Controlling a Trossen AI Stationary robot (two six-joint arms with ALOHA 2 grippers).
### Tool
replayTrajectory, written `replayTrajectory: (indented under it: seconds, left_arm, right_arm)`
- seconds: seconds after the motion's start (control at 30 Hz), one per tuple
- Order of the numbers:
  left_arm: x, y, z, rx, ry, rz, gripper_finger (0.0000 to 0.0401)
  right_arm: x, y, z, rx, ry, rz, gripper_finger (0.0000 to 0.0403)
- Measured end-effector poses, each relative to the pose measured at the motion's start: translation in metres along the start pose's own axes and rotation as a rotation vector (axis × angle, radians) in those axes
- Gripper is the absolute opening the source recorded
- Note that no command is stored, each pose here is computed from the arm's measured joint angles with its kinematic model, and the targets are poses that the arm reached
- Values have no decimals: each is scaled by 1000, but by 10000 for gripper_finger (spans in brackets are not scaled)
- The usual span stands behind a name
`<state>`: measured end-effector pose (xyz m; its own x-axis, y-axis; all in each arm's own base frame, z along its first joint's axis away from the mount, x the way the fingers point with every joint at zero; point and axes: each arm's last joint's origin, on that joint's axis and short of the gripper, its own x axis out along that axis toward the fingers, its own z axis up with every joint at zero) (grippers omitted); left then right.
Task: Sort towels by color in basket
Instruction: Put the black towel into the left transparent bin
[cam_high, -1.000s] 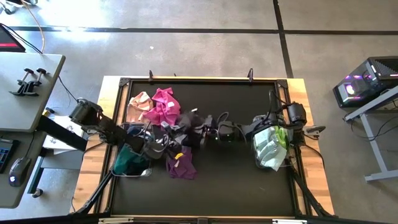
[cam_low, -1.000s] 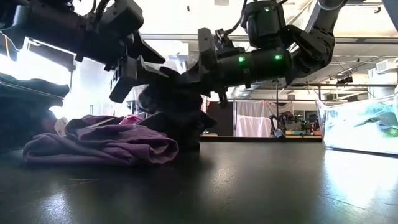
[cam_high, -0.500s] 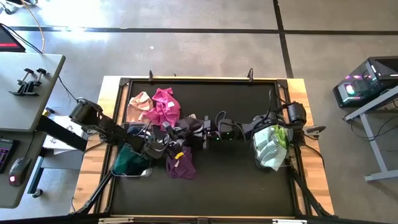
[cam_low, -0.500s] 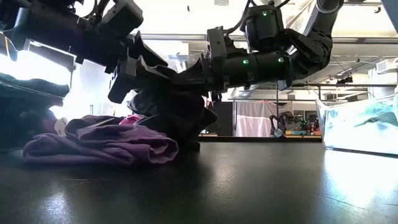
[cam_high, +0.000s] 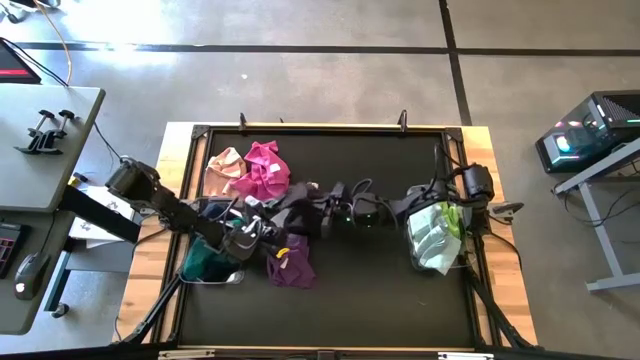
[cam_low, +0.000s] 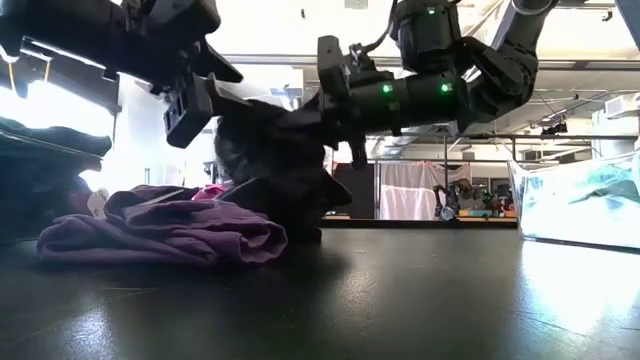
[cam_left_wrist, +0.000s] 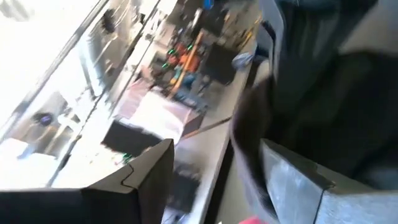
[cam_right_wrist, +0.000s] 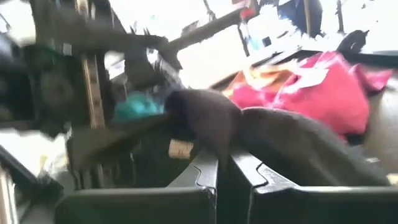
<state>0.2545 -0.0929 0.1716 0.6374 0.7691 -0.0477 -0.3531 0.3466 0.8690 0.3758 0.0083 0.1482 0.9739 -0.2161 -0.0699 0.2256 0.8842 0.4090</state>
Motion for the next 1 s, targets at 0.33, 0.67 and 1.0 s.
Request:
replayTrajectory:
  seconds: [0.33,0.67,1.0]
  left_arm:
    - [-2,11,7,-114,0,49,160]
    - [-27,72,14,-221,4,92,134]
    - [-37,87,-2,-276,-94,-38,134]
  right_arm:
    - [-3,13,11,-60,23,458,5]
    - [-4,17,15,-129,-149,223,5]
    - [3,-15,32,59,-206,131,5]
